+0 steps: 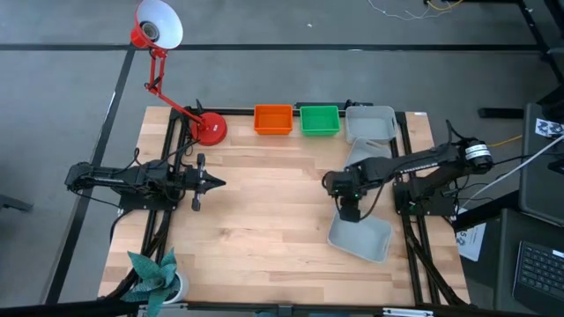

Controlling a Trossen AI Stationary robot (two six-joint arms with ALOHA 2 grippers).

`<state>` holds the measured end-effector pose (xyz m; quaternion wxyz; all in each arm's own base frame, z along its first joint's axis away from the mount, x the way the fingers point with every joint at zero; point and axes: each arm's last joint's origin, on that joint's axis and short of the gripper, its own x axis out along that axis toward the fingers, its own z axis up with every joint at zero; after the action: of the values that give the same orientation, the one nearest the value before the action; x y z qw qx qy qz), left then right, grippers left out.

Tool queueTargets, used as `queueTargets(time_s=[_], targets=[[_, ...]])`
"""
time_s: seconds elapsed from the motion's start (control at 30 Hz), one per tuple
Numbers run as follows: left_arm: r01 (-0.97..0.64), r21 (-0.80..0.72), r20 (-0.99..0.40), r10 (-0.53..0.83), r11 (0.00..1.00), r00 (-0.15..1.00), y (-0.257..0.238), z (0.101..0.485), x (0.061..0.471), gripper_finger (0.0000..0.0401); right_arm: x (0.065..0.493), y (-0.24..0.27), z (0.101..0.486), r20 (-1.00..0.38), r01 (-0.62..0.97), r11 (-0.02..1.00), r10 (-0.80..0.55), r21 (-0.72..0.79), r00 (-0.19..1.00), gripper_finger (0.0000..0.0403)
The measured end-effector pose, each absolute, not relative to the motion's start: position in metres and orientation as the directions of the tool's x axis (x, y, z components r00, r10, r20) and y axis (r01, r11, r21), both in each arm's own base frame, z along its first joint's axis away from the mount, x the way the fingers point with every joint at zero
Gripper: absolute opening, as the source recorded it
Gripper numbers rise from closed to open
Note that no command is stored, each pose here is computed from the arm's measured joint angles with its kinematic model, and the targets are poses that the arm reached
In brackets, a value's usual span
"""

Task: Stack baskets by color
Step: Stack the middle gray bin on the top gray bin

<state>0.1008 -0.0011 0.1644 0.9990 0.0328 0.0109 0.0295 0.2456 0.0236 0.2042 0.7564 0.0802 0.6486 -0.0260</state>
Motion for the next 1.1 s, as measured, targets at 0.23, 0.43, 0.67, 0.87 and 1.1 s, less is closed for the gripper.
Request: queueTargets(time_s=[0.23,0.43,0.67,0.87,1.1], targets=[[-0.058,0.066,-0.020,0.060,0.996,0.998,-0.001,0.164,0.101,0.0000,0.235,0.017,0.244,-0.990,0.204,0.969,-0.140,-0.138,-0.006,0.0108],[-0.058,0.066,-0.020,0.060,0.996,0.998,-0.001,0.164,0.101,0.0000,0.222,0.016,0.234,-0.980,0.228,0.957,-0.153,-0.180,-0.131,0.0108],[-0.058,0.066,-0.020,0.060,0.996,0.998,-0.001,0.164,0.101,0.0000,0.215,0.016,0.201,-0.981,0.242,0.955,-0.144,-0.173,-0.133,0.0108],[-0.059,0.066,-0.020,0.060,0.996,0.998,-0.001,0.164,0.101,0.0000,0.240,0.018,0.193,-0.987,0.225,0.974,-0.076,-0.042,0.144,0.0108],[-0.059,0.066,-0.020,0.060,0.996,0.998,-0.001,0.164,0.101,0.0000,0.275,0.005,0.205,-0.861,0.180,0.983,-0.120,-0.034,0.495,0.0108]])
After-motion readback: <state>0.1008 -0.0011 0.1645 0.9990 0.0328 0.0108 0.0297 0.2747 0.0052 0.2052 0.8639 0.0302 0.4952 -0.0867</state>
